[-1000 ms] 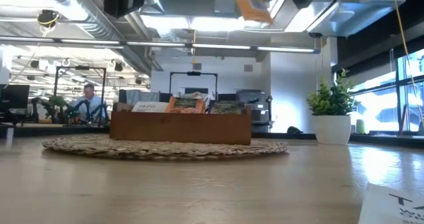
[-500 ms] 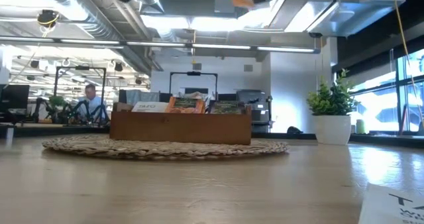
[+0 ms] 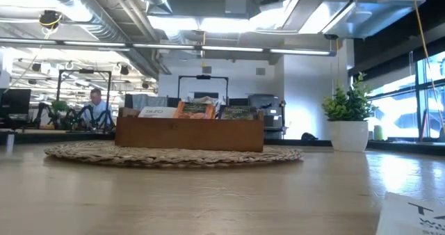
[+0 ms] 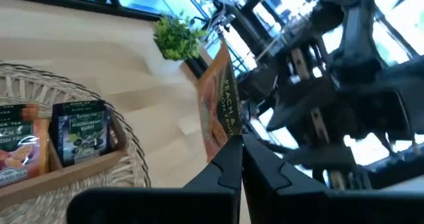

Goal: Pick & Place Tea
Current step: Put the orange tea bag into the middle section of the wooden organizer

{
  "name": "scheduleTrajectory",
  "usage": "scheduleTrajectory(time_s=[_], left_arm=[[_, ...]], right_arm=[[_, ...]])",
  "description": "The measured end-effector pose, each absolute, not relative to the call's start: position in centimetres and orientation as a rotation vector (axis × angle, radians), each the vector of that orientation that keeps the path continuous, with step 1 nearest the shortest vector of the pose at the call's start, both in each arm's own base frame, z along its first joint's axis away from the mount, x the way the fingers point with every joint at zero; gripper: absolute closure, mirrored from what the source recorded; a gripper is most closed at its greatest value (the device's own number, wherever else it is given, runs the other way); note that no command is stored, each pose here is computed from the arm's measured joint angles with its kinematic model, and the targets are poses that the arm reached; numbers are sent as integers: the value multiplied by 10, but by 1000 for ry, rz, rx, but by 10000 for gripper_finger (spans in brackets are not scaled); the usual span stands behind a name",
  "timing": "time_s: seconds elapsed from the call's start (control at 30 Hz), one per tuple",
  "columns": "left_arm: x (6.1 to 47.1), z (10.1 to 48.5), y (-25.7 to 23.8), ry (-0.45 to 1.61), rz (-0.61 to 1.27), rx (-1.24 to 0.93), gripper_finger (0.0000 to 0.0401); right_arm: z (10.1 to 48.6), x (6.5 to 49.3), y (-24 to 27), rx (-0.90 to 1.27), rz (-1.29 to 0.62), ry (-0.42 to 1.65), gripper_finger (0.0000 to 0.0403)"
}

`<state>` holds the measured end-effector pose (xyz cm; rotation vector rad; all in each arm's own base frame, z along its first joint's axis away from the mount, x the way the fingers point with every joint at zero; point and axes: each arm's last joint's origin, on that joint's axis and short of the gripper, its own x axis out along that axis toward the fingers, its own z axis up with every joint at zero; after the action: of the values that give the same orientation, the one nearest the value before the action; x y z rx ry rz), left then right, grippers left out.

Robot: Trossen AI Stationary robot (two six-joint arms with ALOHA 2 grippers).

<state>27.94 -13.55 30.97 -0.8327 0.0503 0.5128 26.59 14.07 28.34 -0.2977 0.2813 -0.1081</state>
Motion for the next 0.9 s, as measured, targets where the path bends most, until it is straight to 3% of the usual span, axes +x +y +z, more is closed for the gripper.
scheduleTrajectory(time_s=[0.13, 0.4, 0.57, 0.8, 0.9], left_arm=[[284, 310, -129, 20, 535, -882, 399], [289, 309, -119, -2, 572, -903, 399], [291, 310, -116, -33, 586, -936, 399], [292, 314, -115, -72, 579, -964, 399], [292, 314, -114, -84, 593, -960, 399]], right_arm=[[277, 276, 145, -285, -192, 241, 248], [272, 290, 154, -262, -129, 152, 248], [280, 297, 150, -247, -287, 115, 261], [286, 333, 157, -482, -327, 255, 291], [290, 349, 163, -550, -453, 326, 303]])
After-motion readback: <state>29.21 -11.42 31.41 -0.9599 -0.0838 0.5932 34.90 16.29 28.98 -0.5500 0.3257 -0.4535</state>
